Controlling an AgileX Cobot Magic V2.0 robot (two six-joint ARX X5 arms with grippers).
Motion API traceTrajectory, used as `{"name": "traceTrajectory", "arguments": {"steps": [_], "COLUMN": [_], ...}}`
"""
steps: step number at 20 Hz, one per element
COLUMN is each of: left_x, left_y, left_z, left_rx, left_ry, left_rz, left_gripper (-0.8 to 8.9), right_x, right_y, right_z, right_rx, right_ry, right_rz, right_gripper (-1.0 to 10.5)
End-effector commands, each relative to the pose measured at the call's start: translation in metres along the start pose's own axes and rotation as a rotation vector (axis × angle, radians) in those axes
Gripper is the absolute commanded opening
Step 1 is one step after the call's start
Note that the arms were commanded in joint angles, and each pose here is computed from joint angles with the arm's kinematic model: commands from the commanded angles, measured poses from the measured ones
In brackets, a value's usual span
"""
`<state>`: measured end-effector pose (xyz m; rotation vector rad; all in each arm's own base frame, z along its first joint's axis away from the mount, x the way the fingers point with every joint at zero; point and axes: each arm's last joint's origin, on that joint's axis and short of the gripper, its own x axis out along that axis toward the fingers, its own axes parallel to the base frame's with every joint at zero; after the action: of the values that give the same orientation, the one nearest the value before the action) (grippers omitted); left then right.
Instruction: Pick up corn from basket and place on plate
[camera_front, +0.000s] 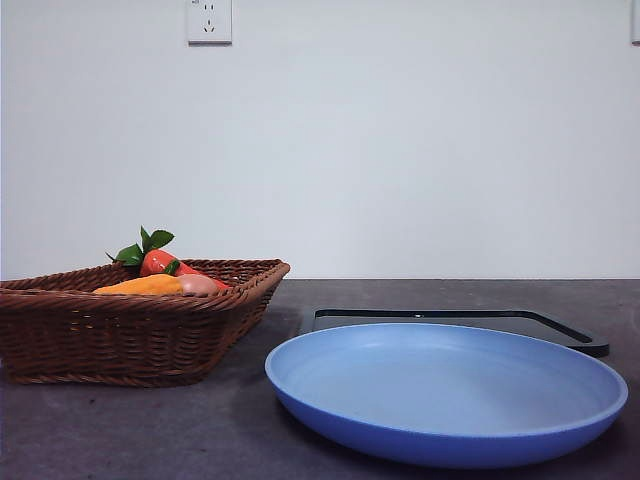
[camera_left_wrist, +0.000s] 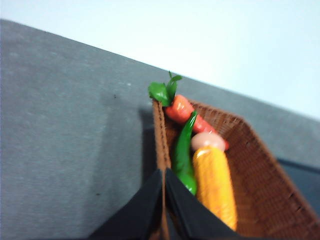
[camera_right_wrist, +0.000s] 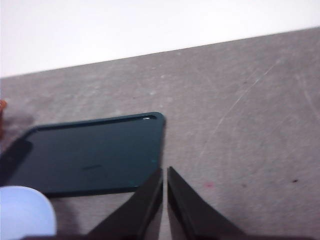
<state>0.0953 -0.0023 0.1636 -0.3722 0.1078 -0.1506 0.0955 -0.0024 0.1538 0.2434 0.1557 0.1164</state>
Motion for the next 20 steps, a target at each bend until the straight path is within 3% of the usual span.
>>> {"name": "traceTrajectory", "arguments": {"steps": [1,5,12,15,20], "left_x": [0.001,-0.002,-0.013,-0.015,-0.014], "left_y": [0.002,-0.005,-0.021,-0.029,-0.041], "left_z": [-0.003,0.008,0.041,0.057,0.083], "left_rx": [-0.136,-0.164,-0.15,-0.104,-0.017], "left_ry": [-0.013,-0.016,0.025,0.078,0.219], "left_rz": [-0.001,-0.052,-0.072,-0.107,-0.161], "left_gripper": [0.07,0.07,0.07,0.07,0.07], "right_x": [-0.001,-0.005,-0.025,-0.031,-0.031], "right_y": [0.001,0.006,0.022,0.029,0.037], "right_z": [0.002,0.016,0.064,0.083,0.106], "right_rx": [0.122,0.188,0.172,0.139,0.072], "right_ry": [-0.005,-0.044,-0.134,-0.102,0.068], "right_rz": [0.021,0.039,0.094,0.125,0.195], "right_gripper": [0.0,0.0,0.0,0.0,0.0]}}
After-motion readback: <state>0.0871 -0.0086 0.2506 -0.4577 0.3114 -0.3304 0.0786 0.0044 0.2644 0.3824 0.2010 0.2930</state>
